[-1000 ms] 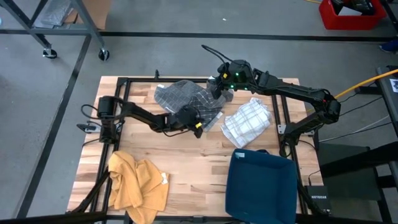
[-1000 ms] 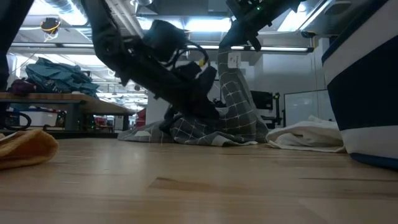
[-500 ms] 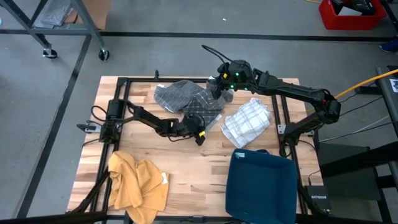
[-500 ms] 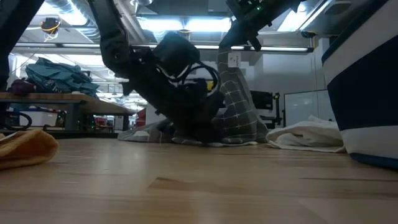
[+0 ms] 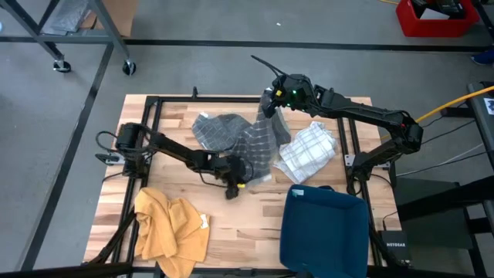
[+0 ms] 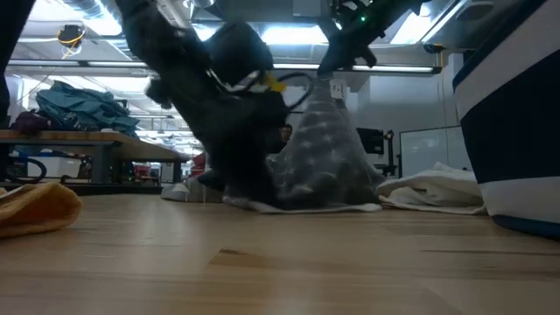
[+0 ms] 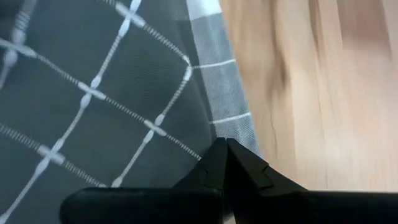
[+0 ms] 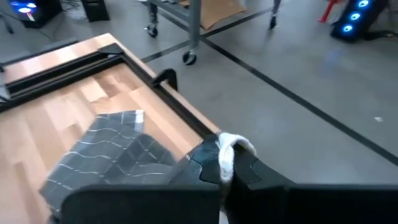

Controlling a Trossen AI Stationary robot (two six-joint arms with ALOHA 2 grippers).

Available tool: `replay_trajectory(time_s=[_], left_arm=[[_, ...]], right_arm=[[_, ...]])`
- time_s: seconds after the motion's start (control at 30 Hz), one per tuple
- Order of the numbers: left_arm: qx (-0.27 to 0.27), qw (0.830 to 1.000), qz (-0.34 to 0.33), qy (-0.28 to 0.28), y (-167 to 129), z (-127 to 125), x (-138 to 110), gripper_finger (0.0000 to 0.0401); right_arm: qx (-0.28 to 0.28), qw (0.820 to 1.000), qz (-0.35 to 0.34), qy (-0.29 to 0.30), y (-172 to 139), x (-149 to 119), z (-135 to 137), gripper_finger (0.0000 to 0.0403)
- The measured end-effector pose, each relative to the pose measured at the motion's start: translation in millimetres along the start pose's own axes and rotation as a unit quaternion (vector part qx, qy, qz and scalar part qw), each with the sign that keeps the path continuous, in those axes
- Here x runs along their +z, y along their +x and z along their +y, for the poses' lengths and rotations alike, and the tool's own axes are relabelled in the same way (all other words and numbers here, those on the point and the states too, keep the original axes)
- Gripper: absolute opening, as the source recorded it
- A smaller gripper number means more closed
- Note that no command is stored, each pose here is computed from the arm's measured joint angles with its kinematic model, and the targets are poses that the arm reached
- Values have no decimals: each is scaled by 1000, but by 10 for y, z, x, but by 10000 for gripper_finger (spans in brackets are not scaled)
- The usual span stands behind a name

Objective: Fold towel
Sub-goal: Fold the gray kitchen towel

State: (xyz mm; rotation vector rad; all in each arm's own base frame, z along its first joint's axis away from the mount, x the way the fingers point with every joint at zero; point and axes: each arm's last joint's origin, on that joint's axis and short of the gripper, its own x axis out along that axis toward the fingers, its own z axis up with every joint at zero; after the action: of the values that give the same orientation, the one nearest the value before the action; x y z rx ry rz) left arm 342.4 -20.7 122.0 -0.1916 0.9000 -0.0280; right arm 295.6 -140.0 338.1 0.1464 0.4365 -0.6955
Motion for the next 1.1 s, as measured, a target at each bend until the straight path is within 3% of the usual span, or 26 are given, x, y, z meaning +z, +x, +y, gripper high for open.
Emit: replay_trajectory(time_s=[0.17, 0.33, 0.43, 0.57, 0.77, 0.93, 1.1], left_arm=[[21, 991, 109, 79, -367, 8, -123, 1], [87, 975, 183, 88, -676, 45, -227, 1], [92, 984, 140, 54, -801, 18, -144, 1], [75, 996, 24, 36, -942, -62, 70, 1], [51, 994, -100, -12, -967, -108, 304, 2], [62, 991, -104, -48, -850, -97, 306, 11], [65, 992, -76, -77, -649, -111, 228, 74]], right_arm=[[-4, 1000, 1, -10, 0, -2, -2, 1], [15, 1000, 7, -11, 1, -11, 8, 1], [22, 1000, 8, -11, 1, -12, 12, 1], [24, 1000, 7, -10, 1, -11, 13, 1], [26, 1000, 8, -11, 1, -11, 15, 1], [28, 1000, 9, -10, 1, -13, 15, 1], [39, 999, 17, -12, 0, -28, 21, 1]])
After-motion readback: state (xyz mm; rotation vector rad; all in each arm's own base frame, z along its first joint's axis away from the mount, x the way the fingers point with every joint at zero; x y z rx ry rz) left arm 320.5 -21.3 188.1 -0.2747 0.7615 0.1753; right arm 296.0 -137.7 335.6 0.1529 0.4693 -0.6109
